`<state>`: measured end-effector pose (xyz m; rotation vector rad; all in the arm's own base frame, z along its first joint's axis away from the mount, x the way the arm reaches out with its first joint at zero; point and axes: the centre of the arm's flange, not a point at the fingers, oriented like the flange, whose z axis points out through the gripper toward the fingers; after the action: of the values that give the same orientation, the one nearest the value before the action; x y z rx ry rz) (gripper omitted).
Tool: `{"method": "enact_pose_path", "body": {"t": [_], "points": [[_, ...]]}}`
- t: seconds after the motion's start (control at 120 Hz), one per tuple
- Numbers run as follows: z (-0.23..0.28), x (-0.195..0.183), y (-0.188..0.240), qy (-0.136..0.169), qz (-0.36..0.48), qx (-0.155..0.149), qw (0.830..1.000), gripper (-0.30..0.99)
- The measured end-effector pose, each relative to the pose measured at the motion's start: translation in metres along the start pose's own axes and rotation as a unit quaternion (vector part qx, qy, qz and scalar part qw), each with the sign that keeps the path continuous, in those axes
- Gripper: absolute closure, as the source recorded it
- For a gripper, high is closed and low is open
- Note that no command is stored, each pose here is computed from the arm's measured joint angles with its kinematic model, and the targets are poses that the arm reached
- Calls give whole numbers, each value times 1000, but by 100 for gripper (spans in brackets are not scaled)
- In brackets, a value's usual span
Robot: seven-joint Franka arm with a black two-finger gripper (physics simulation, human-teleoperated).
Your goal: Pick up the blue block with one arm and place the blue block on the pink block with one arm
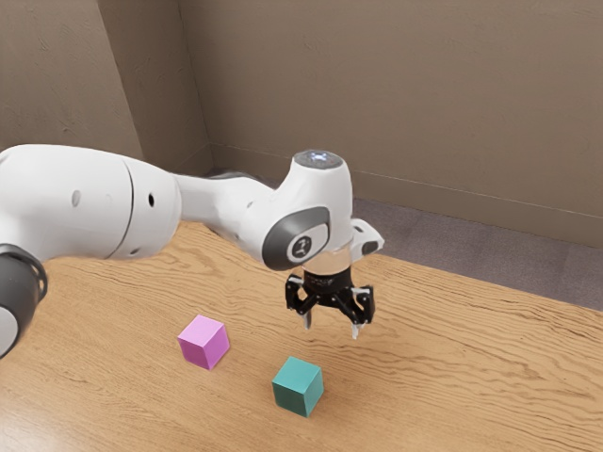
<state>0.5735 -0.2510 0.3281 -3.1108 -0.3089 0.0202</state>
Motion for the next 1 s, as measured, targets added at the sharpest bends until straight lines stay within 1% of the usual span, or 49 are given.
{"method": "enact_pose_path", "body": {"t": [0.192,0.342,0.592,0.792,0.875,1.0], "points": [[3,1,-2,22,14,-12,1000,7],[17,-14,-9,18,37,-10,999,4],[19,-23,-14,32,86,-17,996,1],[22,-25,-33,36,93,-19,995,0],[21,-27,-31,39,100,-21,994,0],[20,-49,-18,43,122,-23,991,0]]}}
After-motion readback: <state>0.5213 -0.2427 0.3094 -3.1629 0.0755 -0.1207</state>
